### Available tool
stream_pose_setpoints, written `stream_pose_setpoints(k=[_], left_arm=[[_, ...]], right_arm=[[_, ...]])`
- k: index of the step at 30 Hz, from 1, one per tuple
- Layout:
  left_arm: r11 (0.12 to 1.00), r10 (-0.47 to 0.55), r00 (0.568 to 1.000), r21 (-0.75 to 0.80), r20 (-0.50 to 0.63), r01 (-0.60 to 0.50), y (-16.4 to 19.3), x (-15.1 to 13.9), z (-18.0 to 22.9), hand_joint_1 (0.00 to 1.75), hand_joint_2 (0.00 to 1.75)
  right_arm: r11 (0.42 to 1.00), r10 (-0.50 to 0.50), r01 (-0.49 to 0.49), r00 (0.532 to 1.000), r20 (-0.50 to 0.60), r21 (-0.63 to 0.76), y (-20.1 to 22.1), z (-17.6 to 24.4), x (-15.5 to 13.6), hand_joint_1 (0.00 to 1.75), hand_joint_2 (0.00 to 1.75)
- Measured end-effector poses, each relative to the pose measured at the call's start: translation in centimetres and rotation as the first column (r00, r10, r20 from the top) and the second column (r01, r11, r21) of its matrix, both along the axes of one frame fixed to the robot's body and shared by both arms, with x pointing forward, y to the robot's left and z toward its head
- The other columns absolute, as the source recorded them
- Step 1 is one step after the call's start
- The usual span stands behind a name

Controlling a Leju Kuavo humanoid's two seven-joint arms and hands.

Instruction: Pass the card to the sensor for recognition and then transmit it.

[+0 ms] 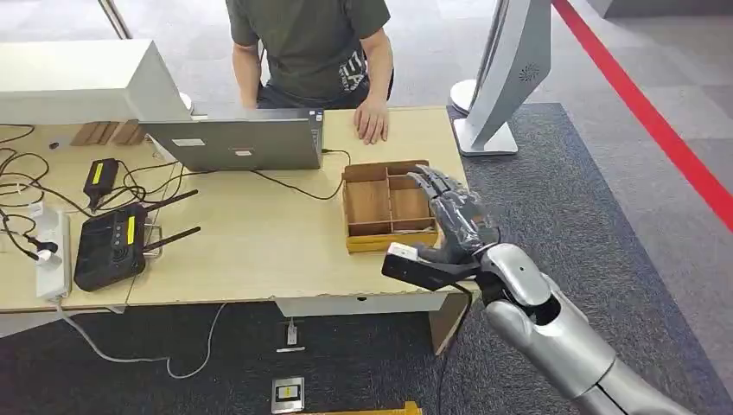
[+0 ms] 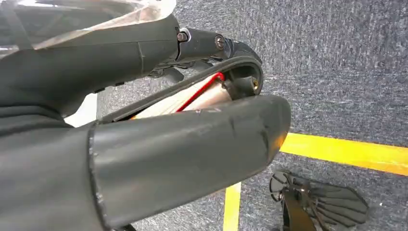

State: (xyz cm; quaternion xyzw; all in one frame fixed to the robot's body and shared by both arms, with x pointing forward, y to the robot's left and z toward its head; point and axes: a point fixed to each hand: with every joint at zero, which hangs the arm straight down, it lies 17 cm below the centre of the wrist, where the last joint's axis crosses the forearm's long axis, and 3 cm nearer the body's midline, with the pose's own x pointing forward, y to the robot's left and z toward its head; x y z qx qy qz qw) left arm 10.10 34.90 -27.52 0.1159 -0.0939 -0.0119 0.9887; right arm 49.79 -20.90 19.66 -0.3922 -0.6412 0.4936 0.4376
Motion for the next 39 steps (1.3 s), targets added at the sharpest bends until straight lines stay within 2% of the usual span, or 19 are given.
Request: stream_pose_setpoints(k=[11, 17, 24, 39], left_arm=[[1.000, 0.004, 1.000, 0.002, -0.002, -0.004, 0.1, -0.1, 0.0, 0.00, 0.00], [1.000, 0.008, 1.000, 0.002, -0.002, -0.008, 0.1, 0.0, 0.0, 0.00, 0.00], [1.000, 0.010, 1.000, -0.001, -0.001, -0.010, 0.0, -0.1, 0.0, 0.00, 0.00], [1.000, 0.010, 1.000, -0.002, -0.001, -0.010, -0.1, -0.1, 0.0, 0.00, 0.00]], right_arm=[[1.000, 0.007, -0.007, 0.999, -0.042, -0.019, 0.8, -2.0, 0.4, 0.00, 1.75], [1.000, 0.018, -0.018, 0.999, -0.032, 0.004, 1.4, -2.1, 1.8, 0.00, 1.75], [0.998, -0.050, 0.049, 0.996, -0.070, -0.025, -1.1, -3.9, 3.5, 0.00, 1.75], [0.993, -0.105, 0.096, 0.985, -0.138, -0.070, -3.5, -8.5, 5.1, 0.00, 1.75]])
